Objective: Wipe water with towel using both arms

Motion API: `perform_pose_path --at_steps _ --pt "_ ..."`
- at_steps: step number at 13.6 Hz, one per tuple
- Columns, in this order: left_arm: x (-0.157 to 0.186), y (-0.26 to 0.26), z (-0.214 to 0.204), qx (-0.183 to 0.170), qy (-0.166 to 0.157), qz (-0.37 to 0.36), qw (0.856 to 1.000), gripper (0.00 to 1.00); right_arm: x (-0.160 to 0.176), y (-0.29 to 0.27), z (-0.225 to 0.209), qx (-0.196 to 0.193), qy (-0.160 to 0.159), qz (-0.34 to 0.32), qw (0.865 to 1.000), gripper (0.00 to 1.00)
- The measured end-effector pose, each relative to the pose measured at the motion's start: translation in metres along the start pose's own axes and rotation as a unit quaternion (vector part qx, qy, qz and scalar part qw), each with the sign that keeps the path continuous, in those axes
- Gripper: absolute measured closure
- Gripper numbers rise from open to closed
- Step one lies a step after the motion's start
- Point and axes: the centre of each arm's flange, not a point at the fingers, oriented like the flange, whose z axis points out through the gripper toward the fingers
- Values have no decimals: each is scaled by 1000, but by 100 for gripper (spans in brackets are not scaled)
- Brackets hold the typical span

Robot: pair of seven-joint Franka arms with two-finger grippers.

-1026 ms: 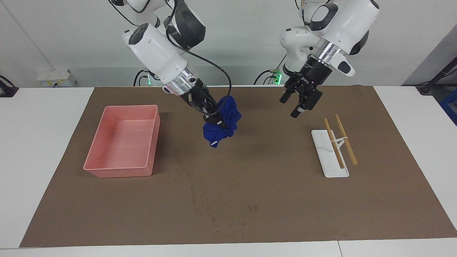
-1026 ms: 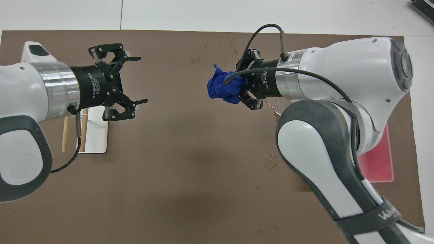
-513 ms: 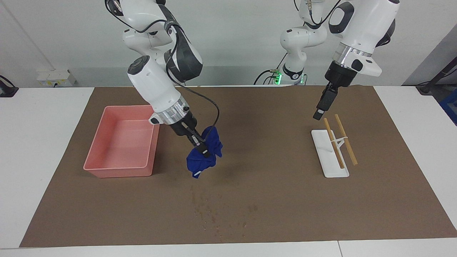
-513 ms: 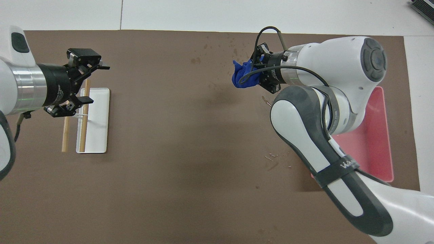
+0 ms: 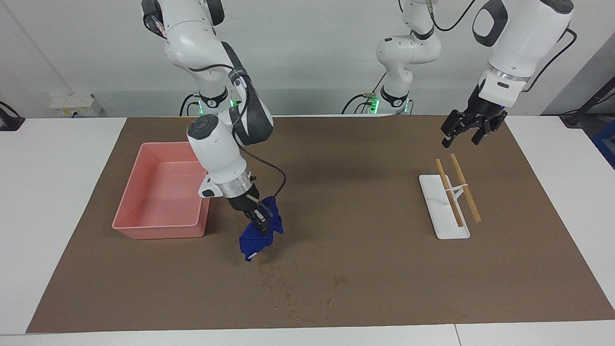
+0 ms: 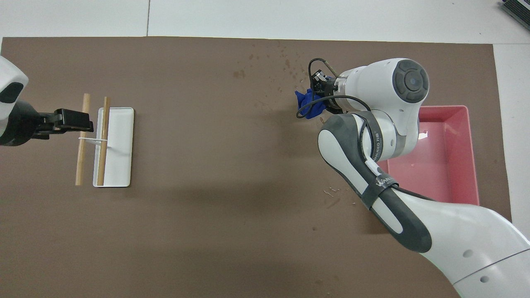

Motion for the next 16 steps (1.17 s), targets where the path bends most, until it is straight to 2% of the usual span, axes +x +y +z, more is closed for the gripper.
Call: perform_pose_path --at_steps 2,6,9,12,16 --pt "-7 1 -17 11 -28 34 999 0 -3 3 28 -6 27 -37 999 81" --pt "2 0 -33 11 -42 43 998 0 -21 27 71 -53 27 -75 995 81" --pt "3 -7 -33 8 -47 36 998 0 -34 42 62 -100 32 -101 989 81" --pt "2 -8 -35 7 -49 35 998 0 -41 68 50 -165 16 -98 981 81" --pt "0 -8 -33 7 -57 35 998 0 -45 108 37 -209 0 -83 974 81"
